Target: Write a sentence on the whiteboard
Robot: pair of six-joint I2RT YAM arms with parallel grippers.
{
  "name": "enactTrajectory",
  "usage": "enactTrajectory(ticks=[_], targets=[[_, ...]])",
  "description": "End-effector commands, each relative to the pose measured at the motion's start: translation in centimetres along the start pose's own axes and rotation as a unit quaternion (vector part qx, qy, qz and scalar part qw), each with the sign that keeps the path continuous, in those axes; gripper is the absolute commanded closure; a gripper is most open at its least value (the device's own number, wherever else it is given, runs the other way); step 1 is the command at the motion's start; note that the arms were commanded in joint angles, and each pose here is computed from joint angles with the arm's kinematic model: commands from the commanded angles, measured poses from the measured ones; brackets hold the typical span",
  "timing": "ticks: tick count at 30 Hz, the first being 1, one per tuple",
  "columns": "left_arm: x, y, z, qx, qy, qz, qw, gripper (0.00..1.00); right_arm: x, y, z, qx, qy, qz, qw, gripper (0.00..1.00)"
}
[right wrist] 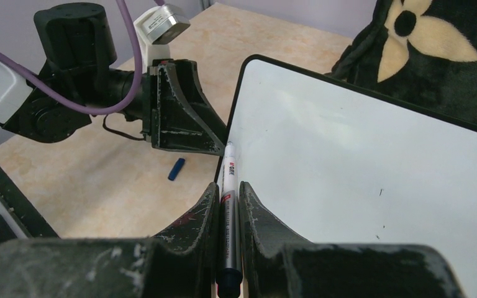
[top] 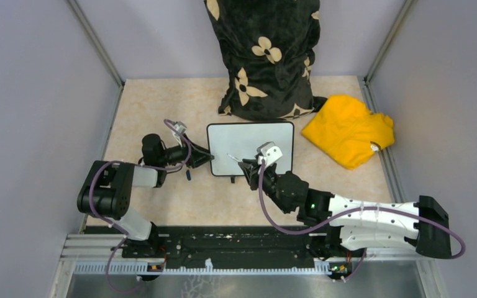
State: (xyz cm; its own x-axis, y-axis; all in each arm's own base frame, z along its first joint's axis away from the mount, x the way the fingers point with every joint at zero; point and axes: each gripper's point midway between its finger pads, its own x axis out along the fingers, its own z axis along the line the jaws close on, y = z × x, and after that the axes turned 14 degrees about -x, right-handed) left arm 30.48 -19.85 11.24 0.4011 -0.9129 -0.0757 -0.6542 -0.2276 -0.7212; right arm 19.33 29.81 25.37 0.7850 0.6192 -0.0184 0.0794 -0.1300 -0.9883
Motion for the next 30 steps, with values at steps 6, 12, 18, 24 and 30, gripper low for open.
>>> enactTrajectory(ticks=[6,12,18,24,30], targets=[[-0.1,1.0,1.4,0.012,-0.017,0.028,0.999,0.48,-0.6,-3.1,-0.6,0.030,-0.001,-0.048,0.998,1.00],[0.2,0.7,1.5,0.009,-0.003,0.027,1.000,0.50,-0.2,-2.9,-0.2,0.033,-0.004,-0.044,0.998,1.00],[0.4,0.8,1.4,-0.004,0.006,0.029,1.000,0.52,0.5,-3.0,0.3,0.033,-0.005,-0.041,0.999,1.00],[0.5,1.0,1.2,-0.015,0.015,0.029,0.999,0.53,1.7,-2.8,-0.1,0.031,0.031,-0.028,0.999,1.00],[0.5,1.0,1.1,-0.022,0.021,0.029,0.999,0.56,3.2,-2.6,-1.1,0.022,0.089,-0.009,0.996,1.00]])
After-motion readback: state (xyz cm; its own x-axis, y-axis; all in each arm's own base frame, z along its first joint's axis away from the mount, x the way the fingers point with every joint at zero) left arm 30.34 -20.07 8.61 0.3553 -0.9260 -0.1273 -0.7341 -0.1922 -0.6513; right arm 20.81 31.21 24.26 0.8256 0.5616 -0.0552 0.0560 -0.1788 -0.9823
